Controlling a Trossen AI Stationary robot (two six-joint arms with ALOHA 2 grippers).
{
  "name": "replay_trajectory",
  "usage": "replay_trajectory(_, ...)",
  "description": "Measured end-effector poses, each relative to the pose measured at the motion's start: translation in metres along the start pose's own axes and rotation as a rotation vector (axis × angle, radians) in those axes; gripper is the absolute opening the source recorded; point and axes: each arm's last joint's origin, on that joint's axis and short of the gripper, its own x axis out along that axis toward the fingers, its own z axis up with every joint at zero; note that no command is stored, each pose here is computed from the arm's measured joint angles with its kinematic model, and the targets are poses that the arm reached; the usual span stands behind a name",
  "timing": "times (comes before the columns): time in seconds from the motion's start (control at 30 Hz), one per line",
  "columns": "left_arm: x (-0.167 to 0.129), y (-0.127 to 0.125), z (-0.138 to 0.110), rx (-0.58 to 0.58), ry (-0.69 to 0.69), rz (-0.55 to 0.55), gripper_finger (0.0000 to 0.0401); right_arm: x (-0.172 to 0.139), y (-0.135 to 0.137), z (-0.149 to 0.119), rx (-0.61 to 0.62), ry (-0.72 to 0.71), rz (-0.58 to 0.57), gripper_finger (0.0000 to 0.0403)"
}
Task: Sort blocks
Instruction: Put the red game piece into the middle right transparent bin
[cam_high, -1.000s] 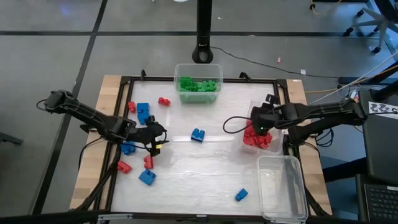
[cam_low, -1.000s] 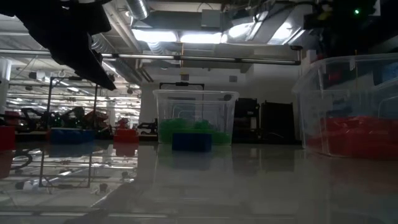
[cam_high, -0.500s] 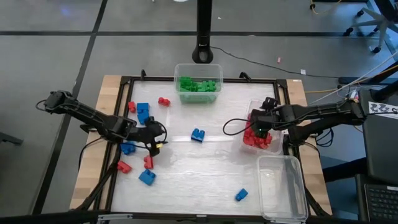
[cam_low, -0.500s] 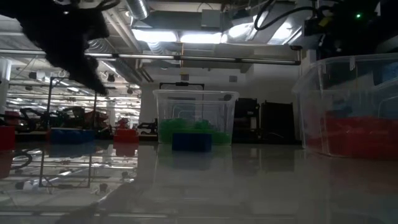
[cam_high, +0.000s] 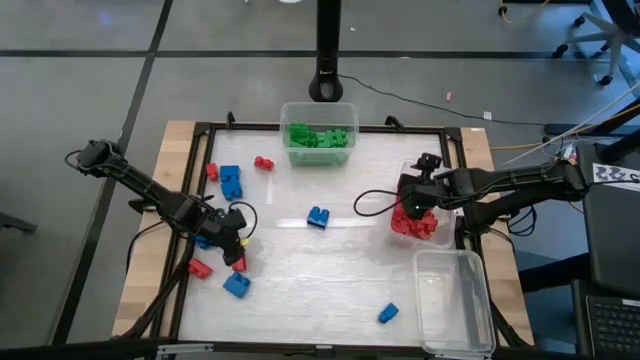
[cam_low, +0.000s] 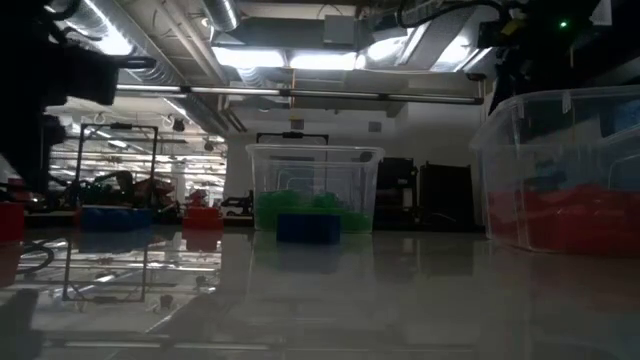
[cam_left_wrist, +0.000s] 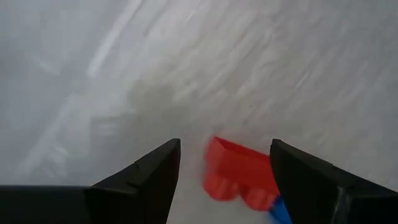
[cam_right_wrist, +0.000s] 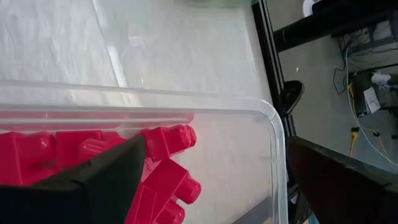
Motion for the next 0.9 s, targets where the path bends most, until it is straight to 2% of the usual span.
replay_trajectory(0.17, -0.001, -0.004, -0.005, -0.232, 0.069, -0.041, 0.0235, 0.000, 0.000, 0.001, 0.000, -0.006, 0.000, 0.0383)
replay_trajectory(0.43, -0.001, -0.004, -0.007, -0.454, 0.145, -0.046, 0.0235, 0.005, 0.003, -0.004, -0.014, 0.012, -0.004, 0.0383)
replay_trajectory(0.77, 0.010, -0.012, -0.016, -0.606, 0.194, 0.015, 0.0235, 0.012, 0.008, -0.009, -0.023, 0.040, 0.037, 0.0383)
replay_trajectory(0.9, 0.019, -0.022, -0.016, -0.619, 0.195, -0.023, 0.0235, 0.012, 0.008, -0.009, -0.042, 0.038, 0.035, 0.0383)
